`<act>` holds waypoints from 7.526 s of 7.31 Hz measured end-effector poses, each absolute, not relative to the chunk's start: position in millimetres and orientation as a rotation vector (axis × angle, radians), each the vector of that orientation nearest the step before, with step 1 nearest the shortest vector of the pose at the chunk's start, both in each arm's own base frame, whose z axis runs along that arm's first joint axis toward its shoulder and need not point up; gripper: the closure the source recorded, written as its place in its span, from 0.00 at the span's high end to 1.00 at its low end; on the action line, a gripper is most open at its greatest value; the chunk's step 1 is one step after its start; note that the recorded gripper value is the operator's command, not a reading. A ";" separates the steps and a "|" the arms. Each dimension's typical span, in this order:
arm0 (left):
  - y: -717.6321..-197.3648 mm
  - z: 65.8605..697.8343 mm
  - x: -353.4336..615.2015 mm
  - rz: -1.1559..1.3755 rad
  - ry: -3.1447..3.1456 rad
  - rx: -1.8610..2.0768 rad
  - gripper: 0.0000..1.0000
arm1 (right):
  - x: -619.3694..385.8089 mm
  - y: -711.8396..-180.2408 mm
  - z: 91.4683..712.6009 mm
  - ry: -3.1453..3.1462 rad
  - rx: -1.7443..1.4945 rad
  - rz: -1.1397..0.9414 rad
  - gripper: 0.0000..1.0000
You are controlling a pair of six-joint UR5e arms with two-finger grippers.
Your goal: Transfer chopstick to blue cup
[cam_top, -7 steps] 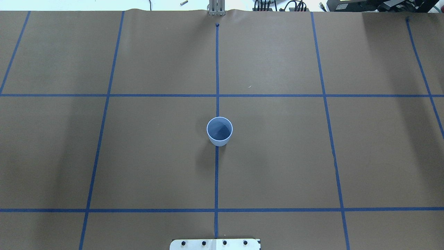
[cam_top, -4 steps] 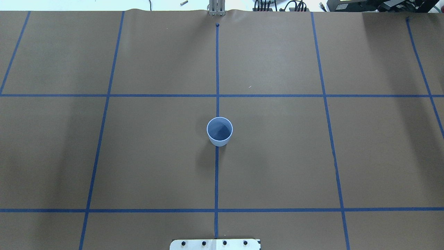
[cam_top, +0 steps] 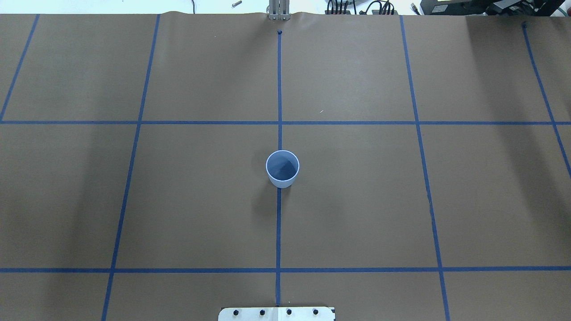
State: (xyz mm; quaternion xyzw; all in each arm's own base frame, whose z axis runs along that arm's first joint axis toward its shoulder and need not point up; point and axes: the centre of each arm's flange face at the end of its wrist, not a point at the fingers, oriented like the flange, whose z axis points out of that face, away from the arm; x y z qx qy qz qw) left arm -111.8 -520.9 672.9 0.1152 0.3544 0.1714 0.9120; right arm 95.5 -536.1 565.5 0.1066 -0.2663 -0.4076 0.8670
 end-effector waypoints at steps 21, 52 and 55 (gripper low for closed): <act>-499.6 672.1 -103.6 0.117 0.795 0.145 0.99 | -418.8 -385.5 118.8 -0.638 0.436 -1.112 0.00; -453.4 664.6 -93.0 0.035 0.964 0.167 0.99 | 60.2 -489.3 601.4 -0.642 0.047 -0.110 1.00; -443.7 669.8 -96.5 0.071 0.886 0.242 0.99 | 60.0 -489.0 599.8 -0.643 0.051 -0.110 1.00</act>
